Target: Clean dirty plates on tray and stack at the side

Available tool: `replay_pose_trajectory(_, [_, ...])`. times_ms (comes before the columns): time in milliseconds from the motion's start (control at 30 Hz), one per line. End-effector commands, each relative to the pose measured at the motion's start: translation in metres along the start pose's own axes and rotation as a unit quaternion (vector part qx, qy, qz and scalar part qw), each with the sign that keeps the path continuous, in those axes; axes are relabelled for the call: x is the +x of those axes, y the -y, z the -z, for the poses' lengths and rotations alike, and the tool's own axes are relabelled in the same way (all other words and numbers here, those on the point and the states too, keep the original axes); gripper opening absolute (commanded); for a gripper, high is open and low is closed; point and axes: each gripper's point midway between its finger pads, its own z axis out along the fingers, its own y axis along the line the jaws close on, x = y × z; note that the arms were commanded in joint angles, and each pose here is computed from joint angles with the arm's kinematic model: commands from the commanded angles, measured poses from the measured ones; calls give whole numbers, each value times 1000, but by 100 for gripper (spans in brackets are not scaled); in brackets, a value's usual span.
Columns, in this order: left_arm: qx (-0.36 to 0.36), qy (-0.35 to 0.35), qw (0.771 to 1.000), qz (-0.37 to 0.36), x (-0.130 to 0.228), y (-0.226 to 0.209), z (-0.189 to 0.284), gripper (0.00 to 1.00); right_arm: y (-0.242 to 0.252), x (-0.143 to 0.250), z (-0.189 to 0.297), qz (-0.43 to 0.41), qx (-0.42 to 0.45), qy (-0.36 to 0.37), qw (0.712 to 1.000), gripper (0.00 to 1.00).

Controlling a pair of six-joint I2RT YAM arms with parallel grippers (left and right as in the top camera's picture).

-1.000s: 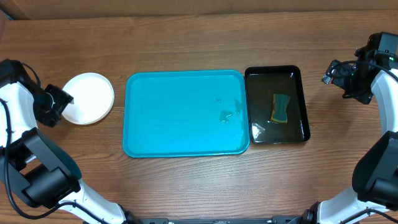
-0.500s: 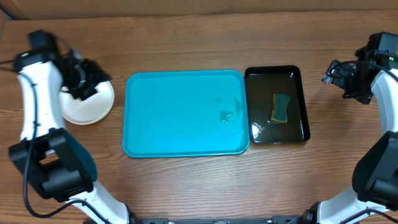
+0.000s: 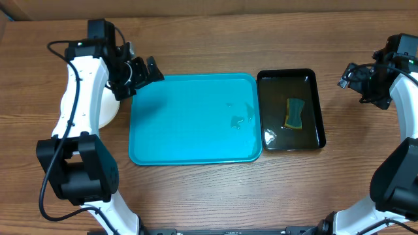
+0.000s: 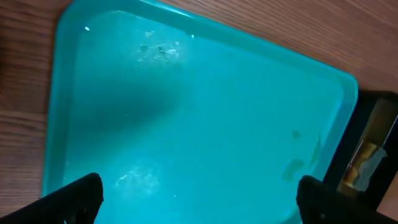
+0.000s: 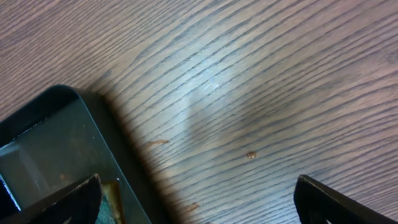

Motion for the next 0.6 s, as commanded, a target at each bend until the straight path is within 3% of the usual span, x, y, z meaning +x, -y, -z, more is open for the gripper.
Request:
replay_pose_trajectory(0, [0, 22, 1000, -22, -4, 9, 15, 100, -1, -9, 12, -2, -3, 21, 1000, 100])
replay_pose_trajectory(267, [0, 22, 1000, -22, -4, 9, 15, 100, -20, -8, 30, 18, -15, 40, 999, 100])
replay_pose_trajectory(567, [0, 22, 1000, -22, -4, 9, 15, 100, -88, 3, 142, 96, -86, 164, 978, 100])
